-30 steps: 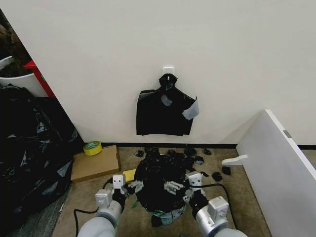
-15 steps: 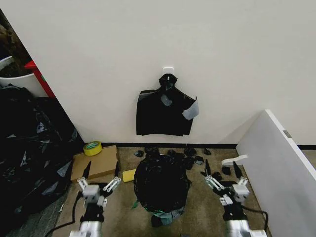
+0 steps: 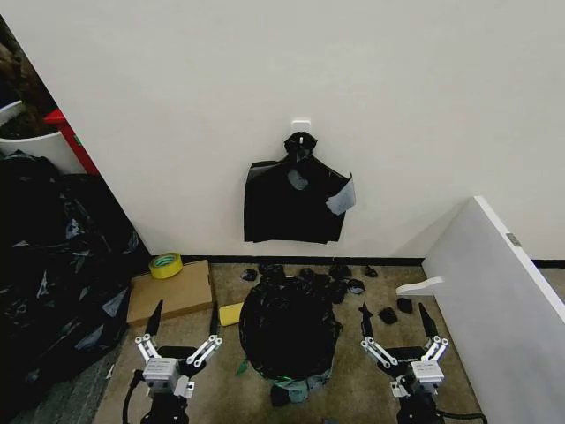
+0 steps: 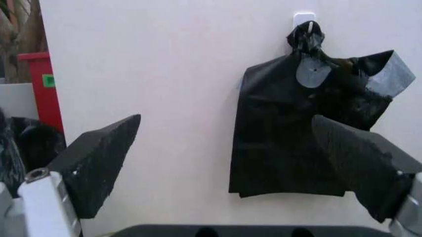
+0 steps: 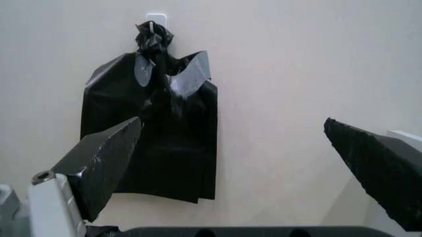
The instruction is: Place the garbage bag over the trash bin.
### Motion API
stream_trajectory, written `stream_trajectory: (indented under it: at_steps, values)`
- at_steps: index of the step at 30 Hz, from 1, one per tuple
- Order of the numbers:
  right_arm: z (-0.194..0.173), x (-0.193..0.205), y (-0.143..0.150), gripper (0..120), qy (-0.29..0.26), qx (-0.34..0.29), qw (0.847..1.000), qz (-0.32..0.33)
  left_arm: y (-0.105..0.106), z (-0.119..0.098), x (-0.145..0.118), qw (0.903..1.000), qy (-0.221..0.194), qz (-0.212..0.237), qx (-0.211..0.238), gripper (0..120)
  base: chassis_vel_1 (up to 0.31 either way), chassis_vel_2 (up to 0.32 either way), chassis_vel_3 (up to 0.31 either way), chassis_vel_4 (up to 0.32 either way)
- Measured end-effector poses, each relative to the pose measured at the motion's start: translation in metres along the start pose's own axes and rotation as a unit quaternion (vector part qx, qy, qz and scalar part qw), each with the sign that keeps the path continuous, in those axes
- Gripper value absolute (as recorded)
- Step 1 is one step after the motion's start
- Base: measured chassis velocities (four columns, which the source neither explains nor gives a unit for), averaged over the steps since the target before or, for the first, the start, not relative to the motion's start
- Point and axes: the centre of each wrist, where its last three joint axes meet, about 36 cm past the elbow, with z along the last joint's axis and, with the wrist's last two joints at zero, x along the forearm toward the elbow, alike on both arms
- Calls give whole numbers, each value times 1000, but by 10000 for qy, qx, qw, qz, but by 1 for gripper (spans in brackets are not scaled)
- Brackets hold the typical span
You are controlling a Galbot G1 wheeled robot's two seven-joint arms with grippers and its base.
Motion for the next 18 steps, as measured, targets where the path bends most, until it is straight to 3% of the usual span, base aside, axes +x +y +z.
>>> stream_trajectory:
  at_steps: [18]
  values:
    - [0, -1, 0, 100, 17, -16, 10000, 5, 0, 0, -1, 10000, 26, -14, 19, 100, 0, 0, 0, 0]
